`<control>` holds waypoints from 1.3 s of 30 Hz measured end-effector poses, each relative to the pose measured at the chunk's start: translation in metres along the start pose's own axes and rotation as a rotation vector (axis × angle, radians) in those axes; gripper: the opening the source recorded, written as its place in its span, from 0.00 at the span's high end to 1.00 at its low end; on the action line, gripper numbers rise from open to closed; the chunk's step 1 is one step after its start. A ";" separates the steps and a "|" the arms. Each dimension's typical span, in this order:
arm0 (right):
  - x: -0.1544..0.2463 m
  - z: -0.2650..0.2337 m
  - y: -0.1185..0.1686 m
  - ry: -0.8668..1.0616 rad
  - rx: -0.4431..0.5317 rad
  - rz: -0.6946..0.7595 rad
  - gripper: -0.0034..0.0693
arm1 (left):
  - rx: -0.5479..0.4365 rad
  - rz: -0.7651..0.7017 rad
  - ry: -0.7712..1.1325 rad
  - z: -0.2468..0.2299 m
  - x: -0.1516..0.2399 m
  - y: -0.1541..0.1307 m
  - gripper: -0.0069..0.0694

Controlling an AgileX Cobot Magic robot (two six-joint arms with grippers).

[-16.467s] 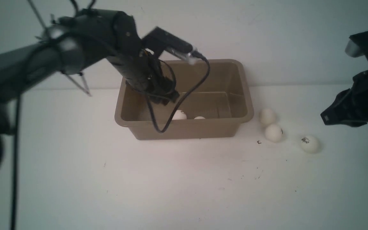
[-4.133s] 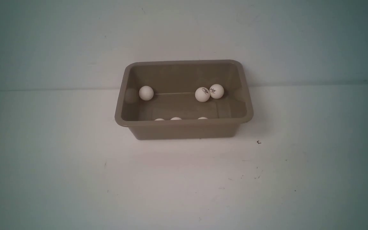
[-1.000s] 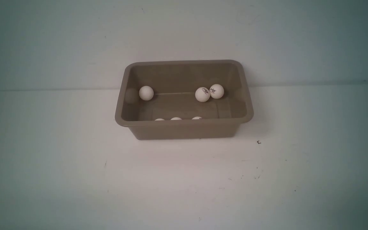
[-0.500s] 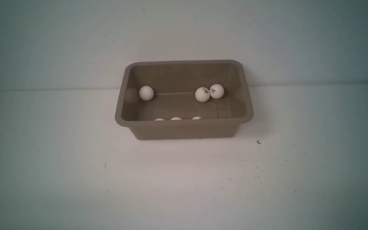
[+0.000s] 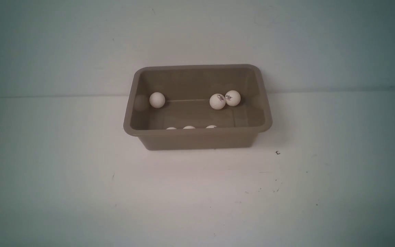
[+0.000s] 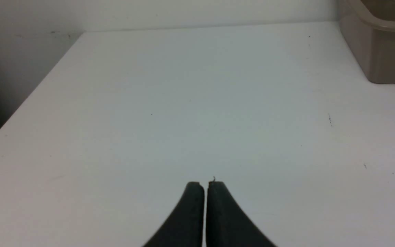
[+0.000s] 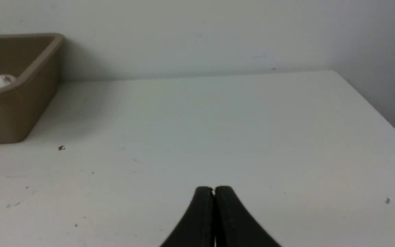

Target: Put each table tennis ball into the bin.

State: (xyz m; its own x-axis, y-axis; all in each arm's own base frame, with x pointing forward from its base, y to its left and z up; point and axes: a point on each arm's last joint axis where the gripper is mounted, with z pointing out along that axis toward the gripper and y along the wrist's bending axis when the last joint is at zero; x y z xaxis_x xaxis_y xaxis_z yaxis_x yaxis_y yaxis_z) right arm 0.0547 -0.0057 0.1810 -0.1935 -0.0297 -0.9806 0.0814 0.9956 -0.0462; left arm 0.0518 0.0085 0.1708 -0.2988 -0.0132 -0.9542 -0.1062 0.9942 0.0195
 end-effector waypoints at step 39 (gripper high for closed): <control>0.000 0.000 0.004 0.003 -0.042 0.051 0.98 | 0.000 0.000 0.000 0.000 0.000 0.000 0.92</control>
State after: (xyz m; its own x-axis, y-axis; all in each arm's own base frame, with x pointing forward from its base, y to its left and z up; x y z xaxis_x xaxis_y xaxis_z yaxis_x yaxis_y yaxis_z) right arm 0.0549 -0.0019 0.1809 -0.1929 0.0216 -0.9810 0.0501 0.9987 0.0122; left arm 0.0518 0.0085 0.1708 -0.2987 -0.0129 -0.9542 -0.1062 0.9941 0.0198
